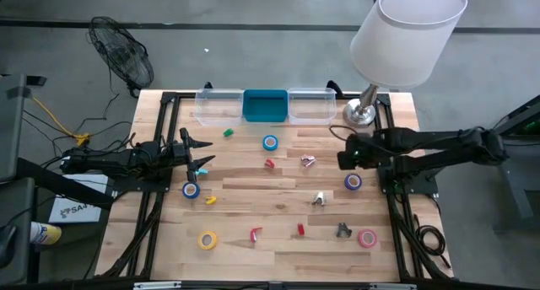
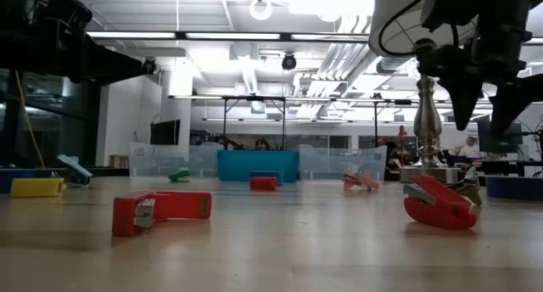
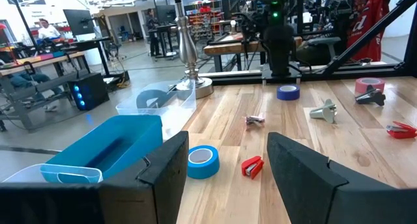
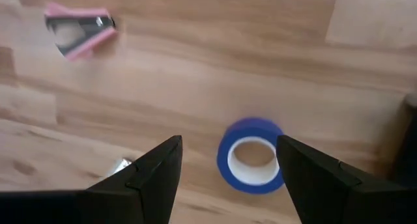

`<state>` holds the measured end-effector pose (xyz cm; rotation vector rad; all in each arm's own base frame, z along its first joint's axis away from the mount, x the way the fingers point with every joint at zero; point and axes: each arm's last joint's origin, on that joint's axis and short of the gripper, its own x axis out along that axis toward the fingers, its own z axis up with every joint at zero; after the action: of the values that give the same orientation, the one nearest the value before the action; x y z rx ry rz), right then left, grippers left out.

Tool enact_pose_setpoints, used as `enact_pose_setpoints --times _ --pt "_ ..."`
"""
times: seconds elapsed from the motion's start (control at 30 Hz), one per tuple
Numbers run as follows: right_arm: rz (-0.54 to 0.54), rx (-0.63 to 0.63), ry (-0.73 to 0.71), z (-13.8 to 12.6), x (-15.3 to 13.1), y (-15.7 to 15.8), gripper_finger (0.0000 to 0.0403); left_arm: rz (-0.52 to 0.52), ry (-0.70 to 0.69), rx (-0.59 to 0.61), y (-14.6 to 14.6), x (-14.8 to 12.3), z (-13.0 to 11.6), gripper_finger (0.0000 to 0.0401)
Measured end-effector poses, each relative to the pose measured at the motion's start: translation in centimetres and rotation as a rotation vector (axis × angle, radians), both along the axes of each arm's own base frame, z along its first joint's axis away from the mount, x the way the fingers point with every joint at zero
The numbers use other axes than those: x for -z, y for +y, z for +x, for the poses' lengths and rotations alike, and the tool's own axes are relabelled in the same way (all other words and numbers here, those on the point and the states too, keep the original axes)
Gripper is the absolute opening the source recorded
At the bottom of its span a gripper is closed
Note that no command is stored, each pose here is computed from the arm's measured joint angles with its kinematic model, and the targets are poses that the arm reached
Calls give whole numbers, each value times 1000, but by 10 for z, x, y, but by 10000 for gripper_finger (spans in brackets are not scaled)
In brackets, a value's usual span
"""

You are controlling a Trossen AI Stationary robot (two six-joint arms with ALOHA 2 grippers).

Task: Pick and place Stapler, Stapler remover, tape
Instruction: Put the dark blue tape into the right transparent bin

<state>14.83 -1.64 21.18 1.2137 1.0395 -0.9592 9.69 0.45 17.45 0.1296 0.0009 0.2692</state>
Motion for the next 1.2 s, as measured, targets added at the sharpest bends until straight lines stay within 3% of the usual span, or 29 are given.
enact_pose_setpoints --times 0.27,0.53,1.2 --pt "15 -96 57 7 8 20 240 0 0 0 0 0 0 205" --pt "16 -103 132 13 18 37 240 0 0 0 0 0 0 205" --pt "-8 -129 293 40 58 44 240 0 0 0 0 0 0 205"
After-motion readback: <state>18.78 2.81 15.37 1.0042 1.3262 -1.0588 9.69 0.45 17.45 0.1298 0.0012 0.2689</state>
